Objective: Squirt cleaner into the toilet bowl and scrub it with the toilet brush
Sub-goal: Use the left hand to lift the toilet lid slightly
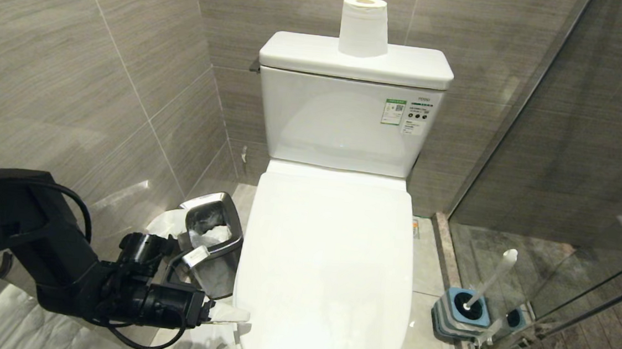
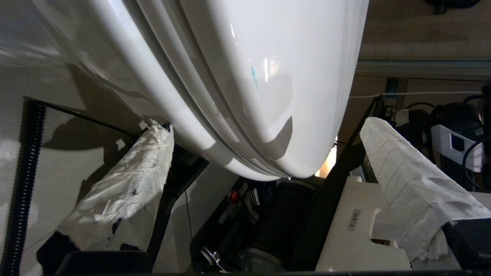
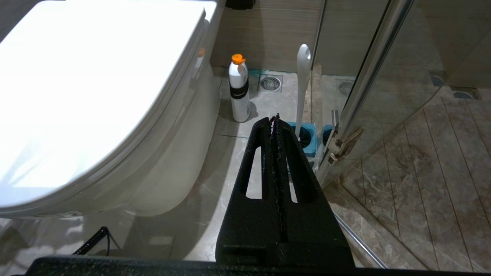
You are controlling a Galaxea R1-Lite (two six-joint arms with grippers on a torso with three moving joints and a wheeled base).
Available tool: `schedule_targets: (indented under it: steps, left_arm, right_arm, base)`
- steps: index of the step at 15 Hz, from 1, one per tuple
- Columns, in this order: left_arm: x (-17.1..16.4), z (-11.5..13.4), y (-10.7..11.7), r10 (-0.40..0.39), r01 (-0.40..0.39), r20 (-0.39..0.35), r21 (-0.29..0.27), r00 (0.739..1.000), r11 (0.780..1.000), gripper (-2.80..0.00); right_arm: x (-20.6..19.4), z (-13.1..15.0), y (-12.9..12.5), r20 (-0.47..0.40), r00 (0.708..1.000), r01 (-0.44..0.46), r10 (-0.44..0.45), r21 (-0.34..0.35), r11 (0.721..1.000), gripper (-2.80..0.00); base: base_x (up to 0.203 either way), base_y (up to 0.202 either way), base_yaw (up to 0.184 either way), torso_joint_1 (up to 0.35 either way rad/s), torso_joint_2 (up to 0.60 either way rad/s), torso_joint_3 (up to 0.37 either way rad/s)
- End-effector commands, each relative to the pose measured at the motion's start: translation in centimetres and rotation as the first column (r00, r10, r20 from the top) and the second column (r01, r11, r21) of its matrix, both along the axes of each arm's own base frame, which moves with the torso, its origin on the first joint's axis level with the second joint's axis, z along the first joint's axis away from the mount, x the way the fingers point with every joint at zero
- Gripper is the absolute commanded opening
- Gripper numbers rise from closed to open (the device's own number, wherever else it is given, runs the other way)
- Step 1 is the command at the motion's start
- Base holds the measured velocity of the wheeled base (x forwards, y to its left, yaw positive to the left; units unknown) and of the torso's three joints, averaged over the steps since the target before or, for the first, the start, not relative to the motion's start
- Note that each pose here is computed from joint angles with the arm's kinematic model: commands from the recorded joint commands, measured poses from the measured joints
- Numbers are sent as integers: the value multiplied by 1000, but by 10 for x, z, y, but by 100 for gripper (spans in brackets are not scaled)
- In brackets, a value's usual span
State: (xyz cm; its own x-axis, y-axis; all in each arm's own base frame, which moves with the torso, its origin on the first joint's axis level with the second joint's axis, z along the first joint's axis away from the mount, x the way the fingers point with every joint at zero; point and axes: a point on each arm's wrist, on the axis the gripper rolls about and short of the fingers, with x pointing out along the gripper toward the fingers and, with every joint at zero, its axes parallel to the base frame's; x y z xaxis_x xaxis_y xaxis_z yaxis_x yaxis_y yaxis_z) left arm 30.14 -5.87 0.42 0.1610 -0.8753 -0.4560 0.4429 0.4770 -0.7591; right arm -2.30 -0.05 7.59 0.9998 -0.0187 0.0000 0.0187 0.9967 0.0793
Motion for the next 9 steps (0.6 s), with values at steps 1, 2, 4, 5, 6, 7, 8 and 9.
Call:
schedule_targets:
  steps: [1,2,4,5,6,7,8,9]
  left_arm:
    - [-1,5,4,9,-9,16,-5,1000,1000,0]
    - [-2,7,7,19,-19,22,-4,1000,1000,0]
    - [-3,12,15,41,-41,36,-8,999,999,0]
    - [-5,14,17,46,-46,38,-10,998,999,0]
    - [-8,15,19,45,-44,32,-19,998,999,0]
    - [-11,17,19,32,-31,23,-45,999,999,0]
    - [-13,16,18,25,-24,13,-54,1000,998,0]
    - [-13,14,16,19,-18,4,-55,1000,998,0]
  right_arm:
    - [0,0,0,-1,1000,0,0,0,1000,-280]
    - [0,0,0,-2,1000,0,0,0,1000,-280]
    - [0,0,0,-1,1000,0,0,0,1000,-280]
    - [0,0,0,-1,1000,0,0,0,1000,-280]
    - [0,0,0,0,1000,0,0,0,1000,-280]
    - [0,0,0,-2,1000,0,0,0,1000,-280]
    - [0,0,0,0,1000,1,-1,0,1000,-280]
    - [0,0,0,0,1000,0,0,0,1000,-280]
  base:
    - [0,0,0,0,0,0]
    - [0,0,0,0,0,0]
    - [0,0,0,0,0,0]
    - [0,0,0,0,0,0]
    - [0,0,0,0,0,0]
    - [0,0,0,0,0,0]
    - [0,0,0,0,0,0]
    - [0,0,0,0,0,0]
